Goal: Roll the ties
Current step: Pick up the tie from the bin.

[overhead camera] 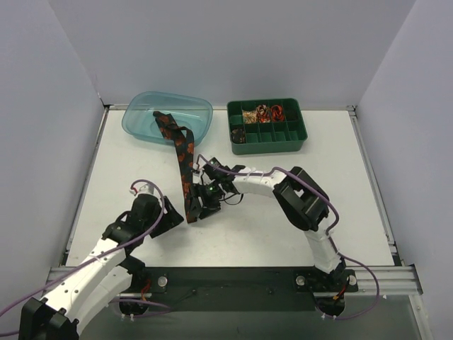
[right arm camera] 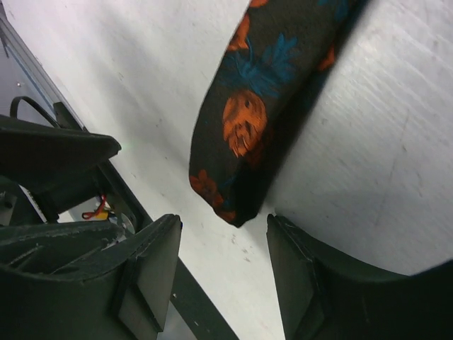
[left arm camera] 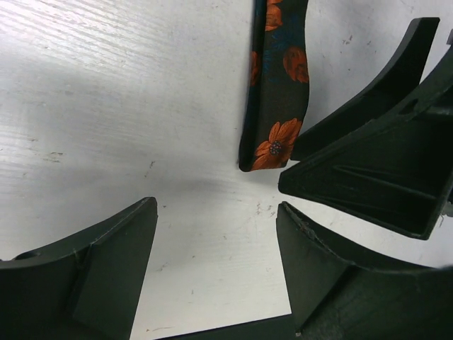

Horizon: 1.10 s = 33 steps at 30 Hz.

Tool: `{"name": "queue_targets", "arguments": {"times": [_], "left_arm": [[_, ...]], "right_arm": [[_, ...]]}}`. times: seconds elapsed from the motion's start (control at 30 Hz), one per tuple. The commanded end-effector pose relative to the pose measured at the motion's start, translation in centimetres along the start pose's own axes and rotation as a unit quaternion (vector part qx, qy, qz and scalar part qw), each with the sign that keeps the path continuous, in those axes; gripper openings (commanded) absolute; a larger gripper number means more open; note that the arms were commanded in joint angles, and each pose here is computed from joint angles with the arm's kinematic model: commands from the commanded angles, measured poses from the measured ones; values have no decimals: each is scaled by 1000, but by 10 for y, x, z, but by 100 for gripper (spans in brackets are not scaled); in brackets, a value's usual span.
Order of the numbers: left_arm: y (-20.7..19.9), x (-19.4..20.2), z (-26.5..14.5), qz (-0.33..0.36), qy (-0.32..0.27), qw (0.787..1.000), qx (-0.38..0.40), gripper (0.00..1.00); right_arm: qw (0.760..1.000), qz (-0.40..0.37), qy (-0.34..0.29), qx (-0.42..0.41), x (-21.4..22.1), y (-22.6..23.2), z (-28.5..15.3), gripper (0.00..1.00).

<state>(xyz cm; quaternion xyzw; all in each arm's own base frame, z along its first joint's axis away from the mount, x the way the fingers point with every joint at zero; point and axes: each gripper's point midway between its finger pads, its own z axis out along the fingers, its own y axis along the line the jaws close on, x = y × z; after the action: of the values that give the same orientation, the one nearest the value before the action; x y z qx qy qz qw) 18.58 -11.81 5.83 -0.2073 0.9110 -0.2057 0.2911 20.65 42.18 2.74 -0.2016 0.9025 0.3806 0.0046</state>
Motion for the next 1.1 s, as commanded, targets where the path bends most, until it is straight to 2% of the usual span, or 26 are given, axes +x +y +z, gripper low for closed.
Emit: {"name": "queue_targets", "arguments": {"times": [0.0, 0.3, 0.47, 0.63, 0.8, 0.83, 0.93, 1.07], "left_arm": [[-7, -21, -14, -13, -40, 999, -3, 78], [1, -34, -35, -33, -83, 996, -16, 78], [5, -34, -33, -40, -86, 995, -25, 78], [11, -25, -24, -56, -66, 996, -39, 78], [18, -9, -11, -117, -54, 991, -28, 76], [15, -9, -8, -129, -57, 990, -17, 75], [14, 0, 4, -166, -51, 985, 5, 56], [21, 2, 13, -213, -63, 975, 5, 56]], "right_arm": [[1000, 8, -4, -16, -10, 11, 16, 52], [995, 6, -22, -94, -40, 54, 48, 50], [991, -14, -31, -126, -52, 74, 44, 52], [990, 1, -74, -124, -59, 59, 5, 53], [987, -4, -116, -115, -64, 50, -42, 54], [987, -7, -118, -107, -62, 44, -44, 54], [987, -11, -128, -94, -62, 37, -59, 54], [987, -13, -139, -83, -63, 27, -77, 54]]}}
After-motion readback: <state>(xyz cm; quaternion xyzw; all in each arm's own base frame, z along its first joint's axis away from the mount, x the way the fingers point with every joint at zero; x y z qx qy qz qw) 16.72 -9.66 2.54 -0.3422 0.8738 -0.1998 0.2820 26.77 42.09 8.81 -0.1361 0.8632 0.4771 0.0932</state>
